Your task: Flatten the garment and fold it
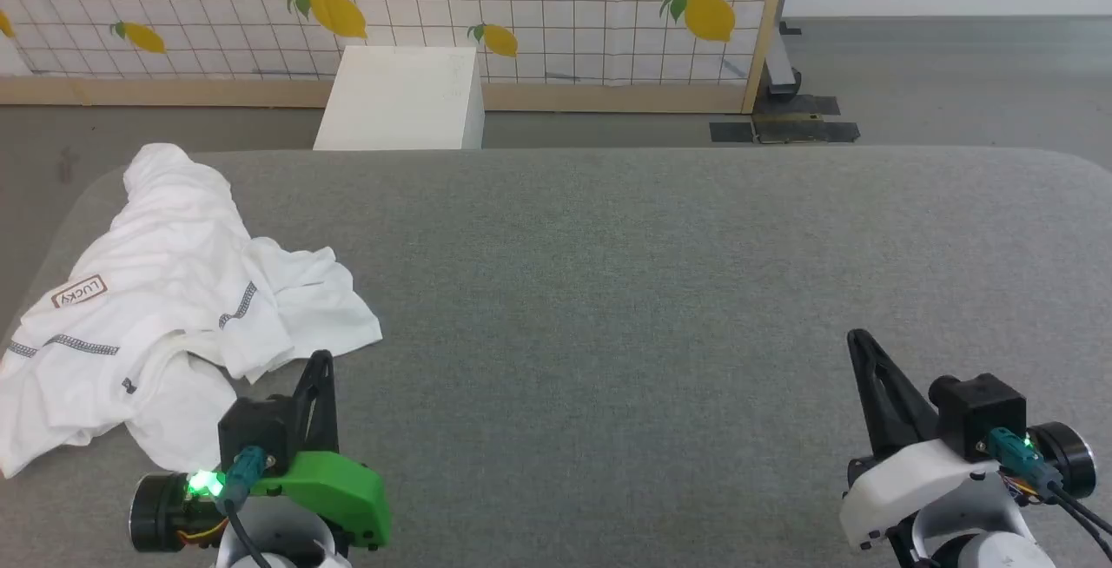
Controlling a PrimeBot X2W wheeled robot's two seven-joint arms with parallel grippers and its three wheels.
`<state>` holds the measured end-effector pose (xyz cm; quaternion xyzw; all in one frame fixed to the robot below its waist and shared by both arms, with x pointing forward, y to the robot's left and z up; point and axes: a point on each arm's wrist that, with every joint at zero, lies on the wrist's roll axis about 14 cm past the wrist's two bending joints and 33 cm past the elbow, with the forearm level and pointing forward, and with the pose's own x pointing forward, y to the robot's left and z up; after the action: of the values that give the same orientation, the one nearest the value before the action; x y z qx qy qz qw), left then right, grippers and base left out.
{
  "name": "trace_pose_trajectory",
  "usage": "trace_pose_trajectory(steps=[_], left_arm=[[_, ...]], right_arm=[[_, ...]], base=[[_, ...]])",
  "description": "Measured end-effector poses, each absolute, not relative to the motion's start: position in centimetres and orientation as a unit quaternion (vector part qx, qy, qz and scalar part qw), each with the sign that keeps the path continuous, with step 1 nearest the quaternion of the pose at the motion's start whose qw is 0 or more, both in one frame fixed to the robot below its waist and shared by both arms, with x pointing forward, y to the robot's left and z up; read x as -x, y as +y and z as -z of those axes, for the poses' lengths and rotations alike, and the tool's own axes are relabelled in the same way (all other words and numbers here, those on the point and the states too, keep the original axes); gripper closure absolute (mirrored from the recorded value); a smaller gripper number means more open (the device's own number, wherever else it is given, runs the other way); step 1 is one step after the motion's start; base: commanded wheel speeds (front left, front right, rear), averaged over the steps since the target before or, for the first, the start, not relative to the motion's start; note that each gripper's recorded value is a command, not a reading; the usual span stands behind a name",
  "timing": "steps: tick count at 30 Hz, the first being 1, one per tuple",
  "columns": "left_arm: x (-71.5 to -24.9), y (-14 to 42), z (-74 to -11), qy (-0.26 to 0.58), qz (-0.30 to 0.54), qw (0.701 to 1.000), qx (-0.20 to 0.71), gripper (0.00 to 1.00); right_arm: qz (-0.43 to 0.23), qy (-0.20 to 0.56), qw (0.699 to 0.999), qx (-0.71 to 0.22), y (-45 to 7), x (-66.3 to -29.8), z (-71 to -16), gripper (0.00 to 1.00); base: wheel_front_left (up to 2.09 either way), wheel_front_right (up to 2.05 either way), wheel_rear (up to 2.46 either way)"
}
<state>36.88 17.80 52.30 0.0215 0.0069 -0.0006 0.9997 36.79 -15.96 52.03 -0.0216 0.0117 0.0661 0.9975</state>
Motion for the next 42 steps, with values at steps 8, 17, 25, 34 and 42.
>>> trace_pose_trajectory(steps=[8, 17, 25, 34, 42], left_arm=[[-36.88, 17.80, -52.30, 0.007, 0.001, 1.000, -0.021, 1.00], [-36.88, 17.80, -52.30, 0.007, 0.001, 1.000, -0.021, 1.00], [-36.88, 17.80, -52.30, 0.007, 0.001, 1.000, -0.021, 1.00], [-36.88, 17.80, -52.30, 0.007, 0.001, 1.000, -0.021, 1.00], [-36.88, 17.80, -52.30, 0.007, 0.001, 1.000, -0.021, 1.00]], right_arm=[[-0.066, 0.012, 0.998, 0.022, -15.96, -36.79, -52.03, 1.00], [-0.066, 0.012, 0.998, 0.022, -15.96, -36.79, -52.03, 1.00], [-0.066, 0.012, 0.998, 0.022, -15.96, -36.79, -52.03, 1.00], [-0.066, 0.012, 0.998, 0.022, -15.96, -36.79, -52.03, 1.00], [-0.066, 0.012, 0.998, 0.022, -15.96, -36.79, -52.03, 1.00]], base=[[0.00, 0.00, 0.00], [0.00, 0.00, 0.00], [0.00, 0.00, 0.00], [0.00, 0.00, 0.00], [0.00, 0.00, 0.00]])
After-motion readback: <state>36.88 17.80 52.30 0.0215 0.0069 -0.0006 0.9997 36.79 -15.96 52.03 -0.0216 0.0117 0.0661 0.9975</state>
